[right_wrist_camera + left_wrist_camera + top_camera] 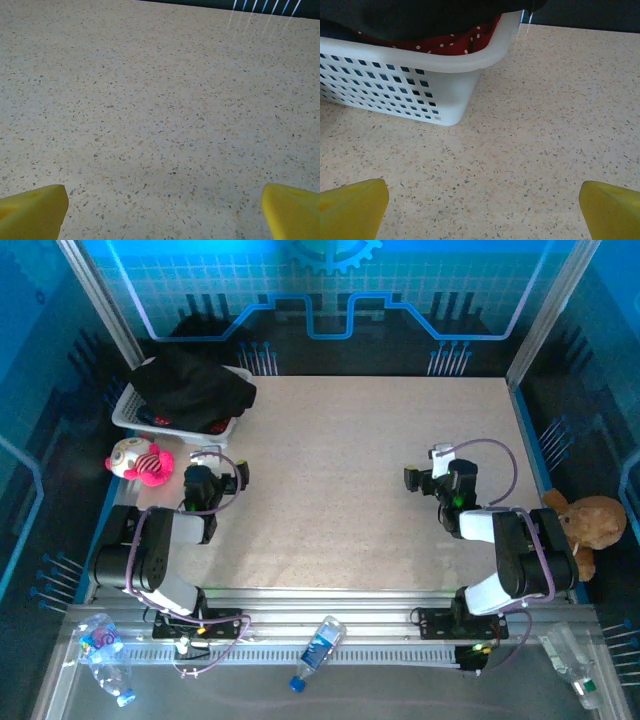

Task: Fold and stack the skirts

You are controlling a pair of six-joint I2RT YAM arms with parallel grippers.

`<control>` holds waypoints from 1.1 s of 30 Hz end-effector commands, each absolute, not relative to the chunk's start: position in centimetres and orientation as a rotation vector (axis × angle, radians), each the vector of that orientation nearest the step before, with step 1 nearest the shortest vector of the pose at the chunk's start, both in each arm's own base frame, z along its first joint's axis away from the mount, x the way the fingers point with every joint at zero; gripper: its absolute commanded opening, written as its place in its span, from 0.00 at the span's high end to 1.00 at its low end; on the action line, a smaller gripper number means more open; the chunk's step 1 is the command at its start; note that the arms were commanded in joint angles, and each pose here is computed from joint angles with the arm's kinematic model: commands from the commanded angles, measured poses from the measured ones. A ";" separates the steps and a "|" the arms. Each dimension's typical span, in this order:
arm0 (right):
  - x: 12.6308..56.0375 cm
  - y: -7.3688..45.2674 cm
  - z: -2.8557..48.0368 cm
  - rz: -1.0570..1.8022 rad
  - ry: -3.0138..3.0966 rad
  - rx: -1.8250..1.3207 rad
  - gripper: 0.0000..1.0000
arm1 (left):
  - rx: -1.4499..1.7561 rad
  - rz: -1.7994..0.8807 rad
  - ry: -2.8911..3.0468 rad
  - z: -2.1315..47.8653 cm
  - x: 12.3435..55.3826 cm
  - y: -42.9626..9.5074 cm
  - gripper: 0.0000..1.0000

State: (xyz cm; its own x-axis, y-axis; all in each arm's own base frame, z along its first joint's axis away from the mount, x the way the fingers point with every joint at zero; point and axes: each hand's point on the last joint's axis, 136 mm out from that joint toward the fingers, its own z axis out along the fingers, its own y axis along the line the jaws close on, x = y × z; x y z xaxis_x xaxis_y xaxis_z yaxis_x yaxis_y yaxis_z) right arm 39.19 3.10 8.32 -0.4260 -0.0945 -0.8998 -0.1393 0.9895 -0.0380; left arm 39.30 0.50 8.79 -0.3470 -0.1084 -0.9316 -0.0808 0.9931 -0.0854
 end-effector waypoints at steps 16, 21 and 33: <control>39.8 3.1 9.4 0.044 1.972 -0.168 0.00 | -0.111 -0.046 1.905 9.5 39.8 0.3 0.01; 39.8 3.1 9.4 0.044 1.972 -0.166 0.00 | -0.112 -0.046 1.905 9.5 39.8 0.3 0.01; 39.5 4.0 13.2 0.073 2.044 -0.186 0.00 | -0.128 0.016 1.775 13.0 37.2 0.6 0.01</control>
State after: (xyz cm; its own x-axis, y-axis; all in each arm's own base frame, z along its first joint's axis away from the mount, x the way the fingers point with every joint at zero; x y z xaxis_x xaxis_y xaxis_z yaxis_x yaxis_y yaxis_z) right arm 38.94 3.15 8.92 -0.4682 -0.0970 -0.8783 -0.1427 0.9892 -0.0332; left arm 38.37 0.43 9.49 -0.3197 -0.1029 -0.9419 -0.0780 0.9936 -0.0821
